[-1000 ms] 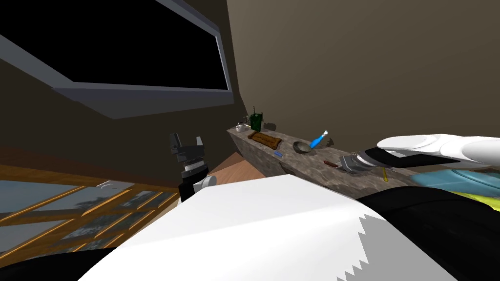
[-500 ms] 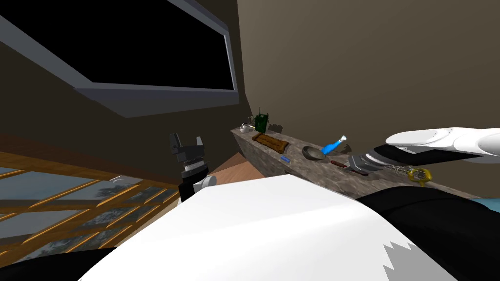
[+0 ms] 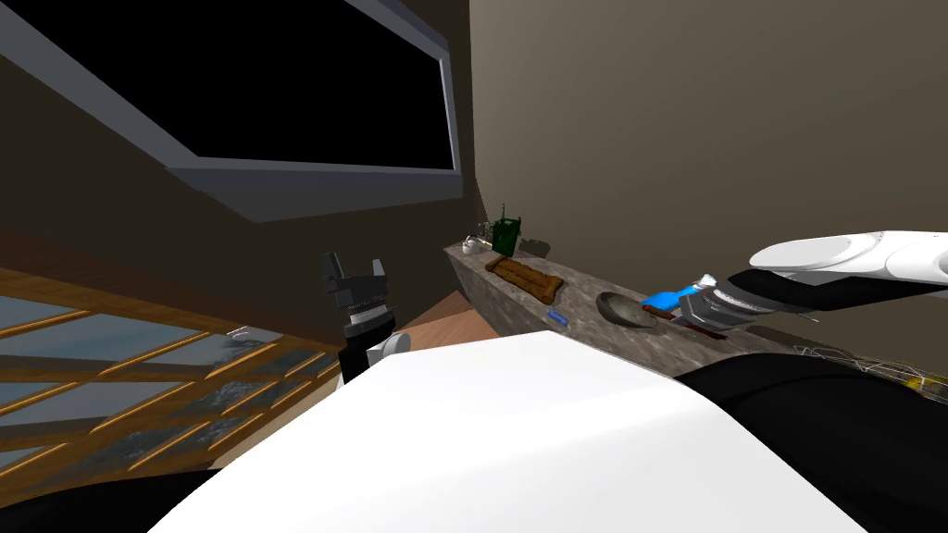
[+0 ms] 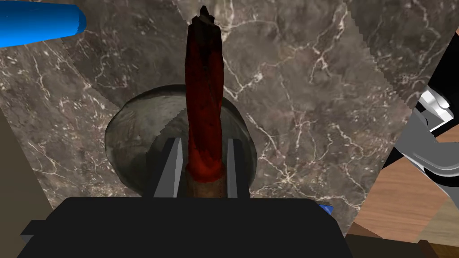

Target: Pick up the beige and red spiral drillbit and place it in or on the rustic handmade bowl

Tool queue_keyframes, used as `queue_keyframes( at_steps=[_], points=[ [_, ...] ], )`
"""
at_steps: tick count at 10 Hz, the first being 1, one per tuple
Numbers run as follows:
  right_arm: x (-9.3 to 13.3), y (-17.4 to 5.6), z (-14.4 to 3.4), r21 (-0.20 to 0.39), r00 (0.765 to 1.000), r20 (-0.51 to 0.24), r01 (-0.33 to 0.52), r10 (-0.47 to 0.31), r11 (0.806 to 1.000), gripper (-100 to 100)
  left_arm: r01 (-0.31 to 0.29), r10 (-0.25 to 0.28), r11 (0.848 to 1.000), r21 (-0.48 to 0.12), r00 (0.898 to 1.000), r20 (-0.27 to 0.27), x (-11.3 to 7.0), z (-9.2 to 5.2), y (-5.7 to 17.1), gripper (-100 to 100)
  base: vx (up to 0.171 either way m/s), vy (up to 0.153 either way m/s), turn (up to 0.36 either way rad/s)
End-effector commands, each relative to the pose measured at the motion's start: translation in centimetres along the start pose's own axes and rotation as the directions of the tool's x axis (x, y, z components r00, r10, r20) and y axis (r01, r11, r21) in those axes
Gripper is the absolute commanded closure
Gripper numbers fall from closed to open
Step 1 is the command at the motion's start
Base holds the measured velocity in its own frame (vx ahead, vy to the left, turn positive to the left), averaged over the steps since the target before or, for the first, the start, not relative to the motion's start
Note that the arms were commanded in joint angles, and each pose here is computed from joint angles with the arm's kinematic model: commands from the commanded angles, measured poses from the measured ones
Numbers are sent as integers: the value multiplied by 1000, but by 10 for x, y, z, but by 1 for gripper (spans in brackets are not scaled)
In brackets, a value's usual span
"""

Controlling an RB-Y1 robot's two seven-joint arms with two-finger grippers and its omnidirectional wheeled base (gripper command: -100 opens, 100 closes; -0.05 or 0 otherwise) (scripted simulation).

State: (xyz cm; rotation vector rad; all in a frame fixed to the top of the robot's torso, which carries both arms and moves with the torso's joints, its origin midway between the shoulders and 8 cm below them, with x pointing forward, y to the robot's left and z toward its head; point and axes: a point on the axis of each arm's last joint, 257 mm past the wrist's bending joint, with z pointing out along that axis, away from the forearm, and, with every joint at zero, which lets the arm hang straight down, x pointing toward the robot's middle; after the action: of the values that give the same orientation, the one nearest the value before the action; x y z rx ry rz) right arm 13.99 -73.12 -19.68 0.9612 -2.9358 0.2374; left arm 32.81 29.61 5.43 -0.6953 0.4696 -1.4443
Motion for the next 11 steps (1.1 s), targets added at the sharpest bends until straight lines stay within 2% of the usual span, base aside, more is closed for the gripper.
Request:
queue_keyframes(
  at_steps=[1, 2, 3, 4, 8, 9, 10, 11],
  points=[
    [5, 0, -4, -5, 1000, -19, -22, 22, 1000, 100, 0, 0, 1000, 0, 1000, 0, 0, 0, 0, 0, 99, 12, 104],
    [11, -1, -8, -8, 998, -37, -41, 41, 999, 100, 0, 0, 1000, 0, 1000, 0, 0, 0, 0, 0, 109, 3, 151],
    [8, -1, -5, -6, 999, -27, -28, 28, 1000, 100, 0, 0, 1000, 0, 1000, 0, 0, 0, 0, 0, 55, -4, 43],
    [8, -2, -6, -5, 999, -28, -32, 32, 999, -100, 0, 0, 1000, 0, 1000, 0, 0, 0, 0, 0, 12, 0, 1],
    [7, -2, -6, -5, 999, -27, -32, 32, 999, -100, 0, 0, 1000, 0, 1000, 0, 0, 0, 0, 0, 2, 0, 1],
    [7, -2, -6, -5, 999, -27, -32, 32, 999, 0, 0, 0, 1000, 0, 1000, 0, 0, 0, 0, 0, 0, 0, 0],
    [-5, -9, -23, -4, 999, -25, -20, 20, 1000, -100, 0, 0, 1000, 0, 1000, 0, 0, 0, 0, 0, -14, -14, -89],
    [-5, -9, -23, -4, 999, -25, -20, 20, 1000, -100, 0, 0, 1000, 0, 1000, 0, 0, 0, 0, 0, -17, -17, -39]
  ],
)
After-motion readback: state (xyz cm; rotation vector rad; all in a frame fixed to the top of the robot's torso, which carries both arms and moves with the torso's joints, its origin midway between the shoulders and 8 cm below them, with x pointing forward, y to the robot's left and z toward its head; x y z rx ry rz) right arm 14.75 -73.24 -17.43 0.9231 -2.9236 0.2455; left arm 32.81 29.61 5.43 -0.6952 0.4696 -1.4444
